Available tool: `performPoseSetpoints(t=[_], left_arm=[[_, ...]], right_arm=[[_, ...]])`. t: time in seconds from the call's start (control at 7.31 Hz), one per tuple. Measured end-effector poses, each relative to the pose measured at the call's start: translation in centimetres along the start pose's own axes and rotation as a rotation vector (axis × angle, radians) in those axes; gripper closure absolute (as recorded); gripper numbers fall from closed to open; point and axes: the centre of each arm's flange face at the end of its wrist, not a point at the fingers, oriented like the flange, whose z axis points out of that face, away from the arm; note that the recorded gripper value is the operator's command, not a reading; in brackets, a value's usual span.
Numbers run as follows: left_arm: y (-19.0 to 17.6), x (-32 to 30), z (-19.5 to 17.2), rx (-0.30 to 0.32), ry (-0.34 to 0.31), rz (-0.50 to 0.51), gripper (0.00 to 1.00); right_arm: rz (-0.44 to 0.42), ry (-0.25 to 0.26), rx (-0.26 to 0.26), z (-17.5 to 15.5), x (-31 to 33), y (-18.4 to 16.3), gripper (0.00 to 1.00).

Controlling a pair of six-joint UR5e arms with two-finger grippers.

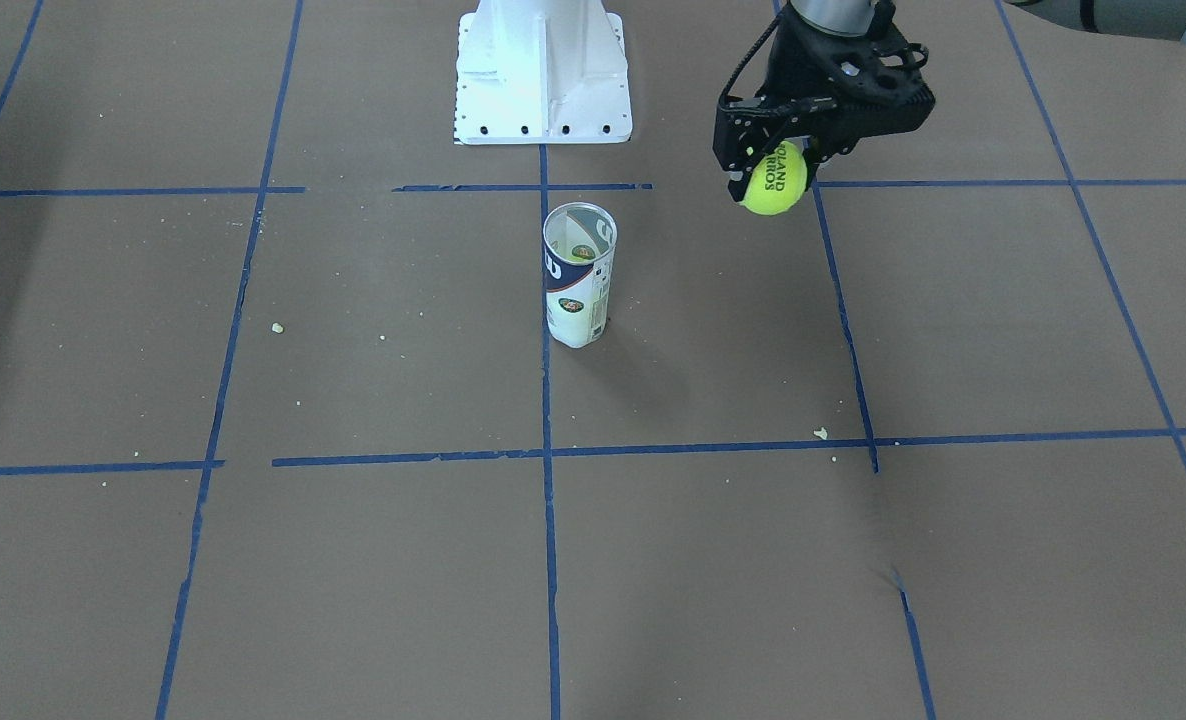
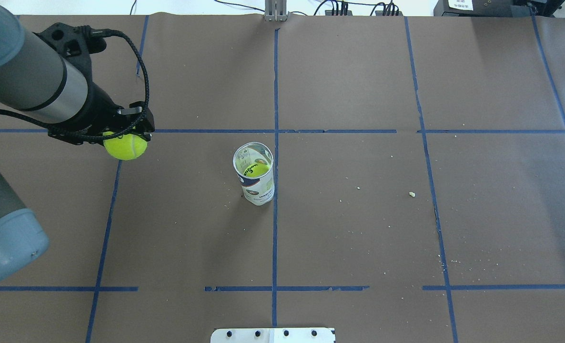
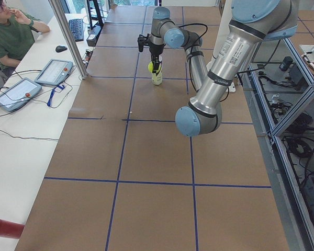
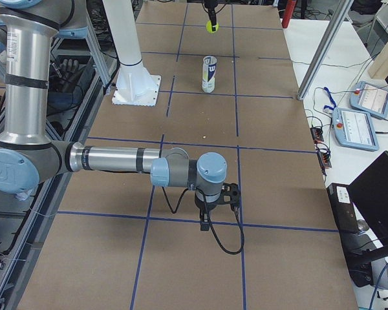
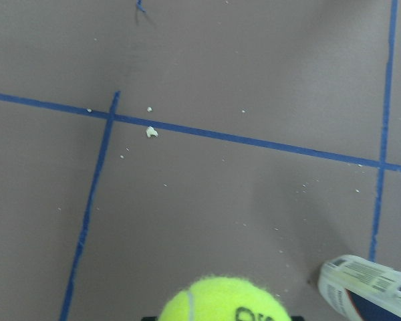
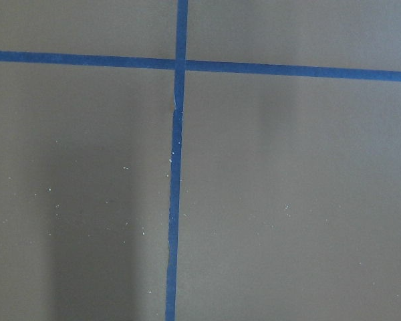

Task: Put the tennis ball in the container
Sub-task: 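Carry the ball with the left gripper over the clear cup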

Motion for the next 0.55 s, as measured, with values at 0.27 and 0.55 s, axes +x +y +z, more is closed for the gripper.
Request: performPoseSetpoints(t=[0.27, 0.55], left_arm=[[0.4, 6.8, 1.5, -0.041, -0.001, -0.055, 0.90], [0.4, 13.1, 2.5, -0.063, -0.017, -0.094, 0.86]], right_arm=[[0.000, 0.000, 0.001, 0.0, 0.0, 0.0, 0.00], [0.000, 0.000, 0.000, 0.0, 0.0, 0.0, 0.00]])
